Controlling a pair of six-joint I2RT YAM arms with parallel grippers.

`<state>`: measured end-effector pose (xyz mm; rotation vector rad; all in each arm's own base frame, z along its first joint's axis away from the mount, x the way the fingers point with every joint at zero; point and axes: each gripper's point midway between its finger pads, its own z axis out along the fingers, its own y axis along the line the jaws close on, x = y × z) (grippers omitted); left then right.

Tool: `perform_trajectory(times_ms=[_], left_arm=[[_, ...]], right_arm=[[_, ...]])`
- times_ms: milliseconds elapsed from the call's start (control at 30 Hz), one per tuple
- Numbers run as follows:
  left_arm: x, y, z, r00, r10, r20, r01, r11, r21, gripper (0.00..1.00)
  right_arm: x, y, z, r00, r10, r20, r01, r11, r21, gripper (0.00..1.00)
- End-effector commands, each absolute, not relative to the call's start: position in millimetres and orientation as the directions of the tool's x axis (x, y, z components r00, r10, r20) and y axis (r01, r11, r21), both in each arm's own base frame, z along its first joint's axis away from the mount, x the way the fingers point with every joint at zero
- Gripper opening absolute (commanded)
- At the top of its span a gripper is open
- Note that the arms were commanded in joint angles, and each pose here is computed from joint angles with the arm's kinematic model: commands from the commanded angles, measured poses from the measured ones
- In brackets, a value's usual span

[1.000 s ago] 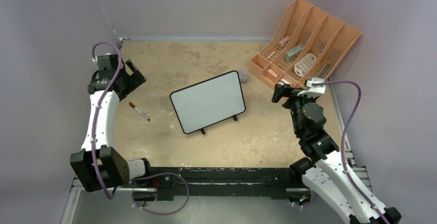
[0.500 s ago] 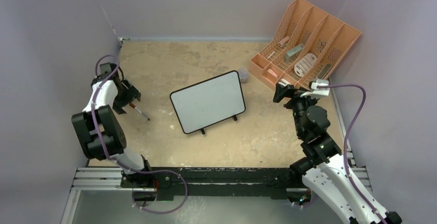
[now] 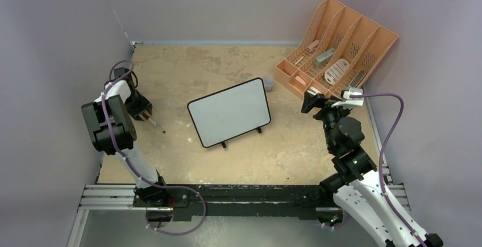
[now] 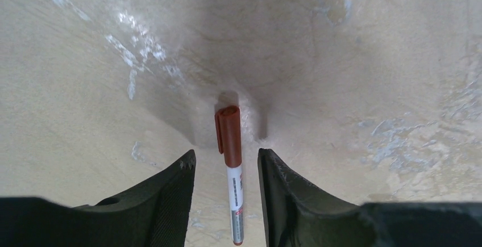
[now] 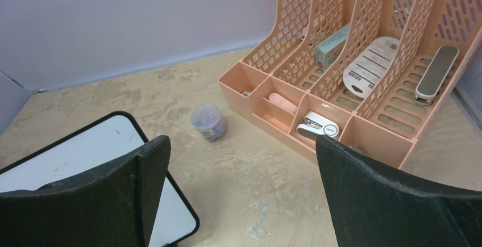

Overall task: Write a sentence on the whiteboard
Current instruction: Open the whiteboard marker at the center of the board.

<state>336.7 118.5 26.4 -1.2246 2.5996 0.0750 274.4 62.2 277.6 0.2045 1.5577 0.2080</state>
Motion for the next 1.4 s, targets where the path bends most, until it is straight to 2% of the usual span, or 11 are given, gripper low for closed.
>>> perform_trajectory(times_ms=[0,333,467,567,700,1000,1167,1367], left_arm=[[354.0,135.5,33.0,-0.584,-0.751,-0.308,-0.766,0.635,-0.096,0.41],[345.1,132.9,6.9,-0.598,-0.759,-0.259,-0.771,0.632,-0.073,0.28],[339.1,128.8,3.3,-0.595,-0.765,-0.248,-0.775,0.628,-0.076,0.15],[337.8,125.9,16.2,-0.582,-0.77,-0.262,-0.775,0.623,-0.107,0.06],[337.9,129.7,46.3,-0.534,-0.787,-0.31,-0.782,0.599,-0.173,0.0],[340.7,114.4,122.9,-0.437,-0.822,-0.365,-0.727,0.562,-0.394,0.0],[344.8,94.0,162.0,-0.4,-0.85,-0.343,-0.671,0.526,-0.522,0.0],[352.6,70.1,230.8,-0.335,-0.896,-0.292,-0.581,0.44,-0.685,0.0]], right_arm=[[275.3,62.6,289.6,0.039,0.265,-0.963,-0.013,0.964,0.265,0.99],[274.2,62.7,291.7,0.043,0.268,-0.963,-0.018,0.963,0.267,0.99],[273.0,63.5,295.2,0.049,0.272,-0.961,-0.028,0.962,0.271,0.99],[272.6,63.9,302.0,0.069,0.256,-0.964,-0.041,0.966,0.254,0.99],[271.2,71.8,306.9,0.061,0.253,-0.966,-0.088,0.965,0.247,0.99],[264.6,97.3,327.3,0.084,0.21,-0.974,-0.254,0.95,0.183,0.99],[263.3,117.0,342.7,0.092,0.171,-0.981,-0.359,0.925,0.128,0.99],[261.3,147.6,362.0,0.095,0.217,-0.972,-0.502,0.853,0.141,0.99]])
